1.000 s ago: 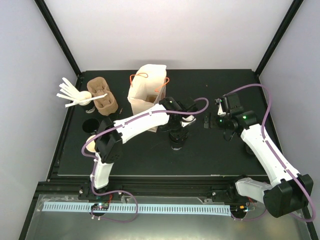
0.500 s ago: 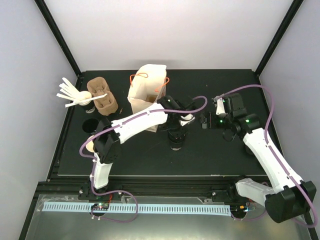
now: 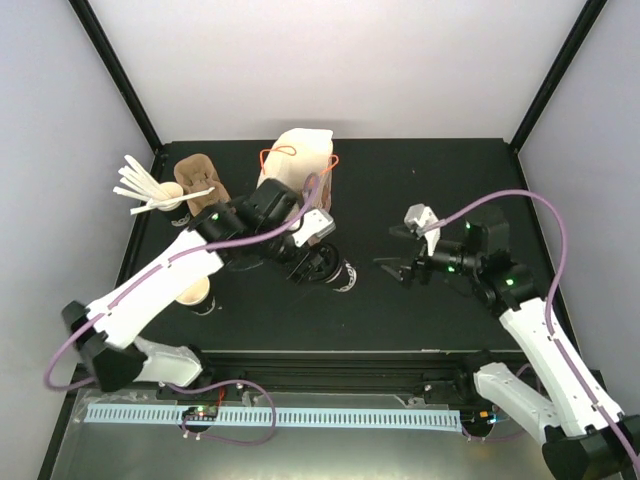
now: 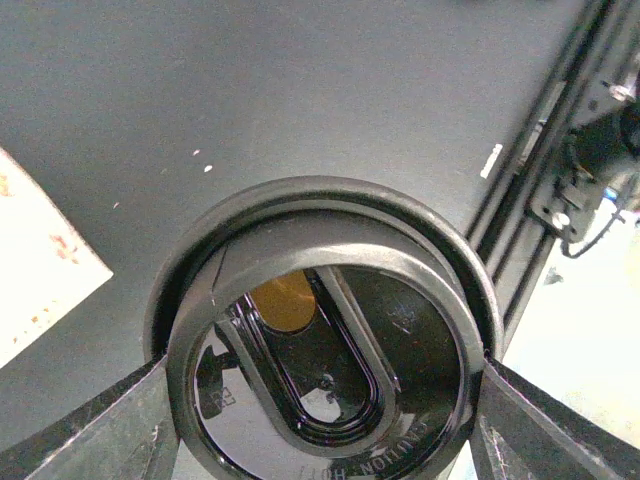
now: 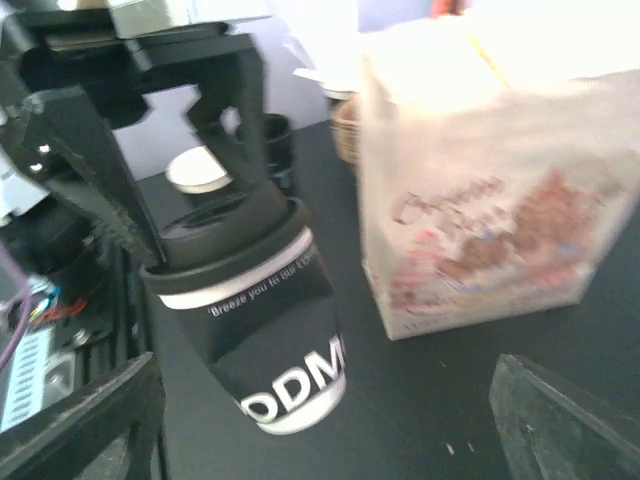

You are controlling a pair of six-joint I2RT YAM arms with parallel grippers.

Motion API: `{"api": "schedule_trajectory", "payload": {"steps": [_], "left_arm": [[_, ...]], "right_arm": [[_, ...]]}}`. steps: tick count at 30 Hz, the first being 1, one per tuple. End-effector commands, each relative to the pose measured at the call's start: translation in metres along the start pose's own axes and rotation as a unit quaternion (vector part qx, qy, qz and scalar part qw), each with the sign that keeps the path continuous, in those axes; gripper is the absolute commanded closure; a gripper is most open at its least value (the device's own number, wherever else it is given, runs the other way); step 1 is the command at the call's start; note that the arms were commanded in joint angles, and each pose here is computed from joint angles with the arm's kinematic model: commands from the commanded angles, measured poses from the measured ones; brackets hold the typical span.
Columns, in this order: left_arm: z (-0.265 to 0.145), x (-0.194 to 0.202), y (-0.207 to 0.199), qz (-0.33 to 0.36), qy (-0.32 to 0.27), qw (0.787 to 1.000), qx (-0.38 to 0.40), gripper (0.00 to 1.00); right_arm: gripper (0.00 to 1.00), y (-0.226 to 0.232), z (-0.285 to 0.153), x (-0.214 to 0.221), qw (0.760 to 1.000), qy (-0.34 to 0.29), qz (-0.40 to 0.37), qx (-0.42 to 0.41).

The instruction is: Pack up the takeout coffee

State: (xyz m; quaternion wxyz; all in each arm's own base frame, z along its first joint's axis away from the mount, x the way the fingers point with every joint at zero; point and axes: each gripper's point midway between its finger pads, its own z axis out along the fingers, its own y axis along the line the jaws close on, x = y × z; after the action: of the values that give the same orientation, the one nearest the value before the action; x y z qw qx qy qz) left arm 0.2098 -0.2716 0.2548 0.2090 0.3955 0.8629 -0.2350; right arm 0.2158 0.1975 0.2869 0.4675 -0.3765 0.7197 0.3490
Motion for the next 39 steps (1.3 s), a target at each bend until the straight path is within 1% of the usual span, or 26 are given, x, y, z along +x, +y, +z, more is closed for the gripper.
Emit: {"api": "schedule_trajectory", "payload": {"steps": [1, 2, 4, 7, 14, 18, 22, 27, 30, 39], "left_arm": [[-0.022, -0.006, -0.033, 0.127, -0.108, 0.984, 0.065, 0.4], [-0.027, -0.004, -0.037, 0.145, -0.129, 0.979, 0.069, 0.4], [-0.042, -0.005, -0.041, 0.17, -0.175, 0.968, 0.061, 0.4], [-0.053, -0.004, -0.044, 0.194, -0.203, 0.958, 0.055, 0.4], [-0.056, -0.002, -0.048, 0.212, -0.19, 0.956, 0.063, 0.42], [-0.057, -0.004, -0.048, 0.217, -0.191, 0.955, 0.062, 0.43], [-0.057, -0.006, -0.048, 0.213, -0.191, 0.956, 0.061, 0.44], [-0.057, -0.007, -0.047, 0.206, -0.193, 0.957, 0.061, 0.44], [-0.058, -0.009, -0.047, 0.204, -0.196, 0.957, 0.059, 0.45], [-0.06, -0.011, -0.047, 0.2, -0.201, 0.957, 0.057, 0.45]], "right_arm": [[0.03, 0.056, 0.006, -0.013, 0.974, -0.01, -0.167, -0.152], [0.0, 0.064, 0.01, -0.009, 0.968, 0.007, -0.186, -0.17], [0.0, 0.075, 0.018, -0.002, 0.955, 0.038, -0.216, -0.198], [0.0, 0.085, 0.027, 0.008, 0.942, 0.065, -0.24, -0.225], [0.0, 0.087, 0.047, 0.009, 0.932, 0.075, -0.272, -0.226], [0.0, 0.087, 0.056, 0.005, 0.931, 0.081, -0.274, -0.228], [0.0, 0.083, 0.065, 0.005, 0.934, 0.09, -0.273, -0.213], [0.0, 0.073, 0.074, 0.004, 0.945, 0.091, -0.26, -0.176], [0.0, 0.072, 0.076, 0.006, 0.946, 0.092, -0.256, -0.174], [0.0, 0.079, 0.074, 0.024, 0.932, 0.111, -0.287, -0.19]]}}
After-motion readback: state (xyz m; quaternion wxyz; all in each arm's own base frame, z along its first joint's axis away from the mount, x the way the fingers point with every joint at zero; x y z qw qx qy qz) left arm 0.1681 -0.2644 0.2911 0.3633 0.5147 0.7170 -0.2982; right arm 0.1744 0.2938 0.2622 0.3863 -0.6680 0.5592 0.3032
